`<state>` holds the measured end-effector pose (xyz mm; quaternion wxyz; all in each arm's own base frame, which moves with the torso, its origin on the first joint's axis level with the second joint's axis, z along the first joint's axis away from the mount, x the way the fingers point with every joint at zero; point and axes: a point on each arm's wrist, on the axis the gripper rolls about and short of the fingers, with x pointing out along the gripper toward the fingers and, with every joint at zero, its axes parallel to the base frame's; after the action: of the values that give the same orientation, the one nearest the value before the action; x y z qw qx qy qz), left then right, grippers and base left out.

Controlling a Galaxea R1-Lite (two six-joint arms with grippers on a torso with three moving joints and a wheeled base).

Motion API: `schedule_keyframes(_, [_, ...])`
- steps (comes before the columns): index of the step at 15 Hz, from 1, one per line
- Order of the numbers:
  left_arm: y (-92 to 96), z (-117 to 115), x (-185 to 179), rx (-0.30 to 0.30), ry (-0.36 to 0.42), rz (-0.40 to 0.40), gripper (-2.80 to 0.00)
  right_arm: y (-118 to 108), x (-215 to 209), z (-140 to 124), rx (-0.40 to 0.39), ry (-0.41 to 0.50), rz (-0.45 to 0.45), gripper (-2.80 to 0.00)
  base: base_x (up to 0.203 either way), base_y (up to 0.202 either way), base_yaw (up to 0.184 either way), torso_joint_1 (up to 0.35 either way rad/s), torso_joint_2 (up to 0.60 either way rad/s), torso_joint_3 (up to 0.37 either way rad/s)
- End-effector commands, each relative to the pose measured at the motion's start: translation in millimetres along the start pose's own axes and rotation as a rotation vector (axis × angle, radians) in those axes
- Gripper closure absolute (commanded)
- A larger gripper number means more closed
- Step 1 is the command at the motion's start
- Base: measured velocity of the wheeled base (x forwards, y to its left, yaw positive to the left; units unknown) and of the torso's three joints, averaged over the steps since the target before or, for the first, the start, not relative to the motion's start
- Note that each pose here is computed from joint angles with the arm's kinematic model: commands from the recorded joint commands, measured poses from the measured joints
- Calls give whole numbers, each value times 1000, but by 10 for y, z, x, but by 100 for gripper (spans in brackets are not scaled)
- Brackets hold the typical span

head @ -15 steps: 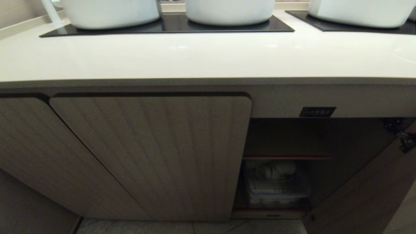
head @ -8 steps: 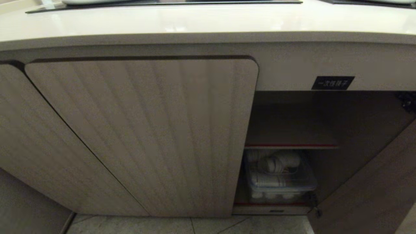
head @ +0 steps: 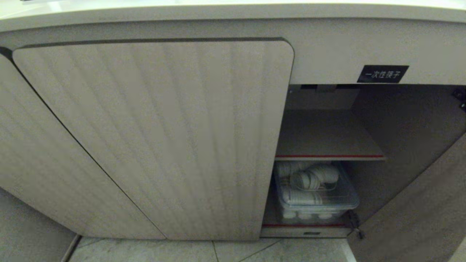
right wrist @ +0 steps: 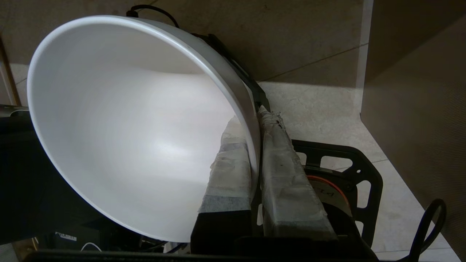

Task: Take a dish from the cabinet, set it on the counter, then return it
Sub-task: Put it back into the cabinet

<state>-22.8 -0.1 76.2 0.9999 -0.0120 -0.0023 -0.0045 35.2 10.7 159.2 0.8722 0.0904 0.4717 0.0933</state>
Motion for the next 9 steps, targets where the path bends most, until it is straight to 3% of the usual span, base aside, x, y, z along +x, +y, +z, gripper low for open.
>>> schedule_keyframes(1, [0,2,-1,0,-1,0,0,-3,5,-6,4,7,-2,0,0,0,0,0,0,0])
schedule_keyframes(9, [0,-2,0,-1,0,0,0,-9,18,-20,8,14,-4,0,0,0,0,0,0,0])
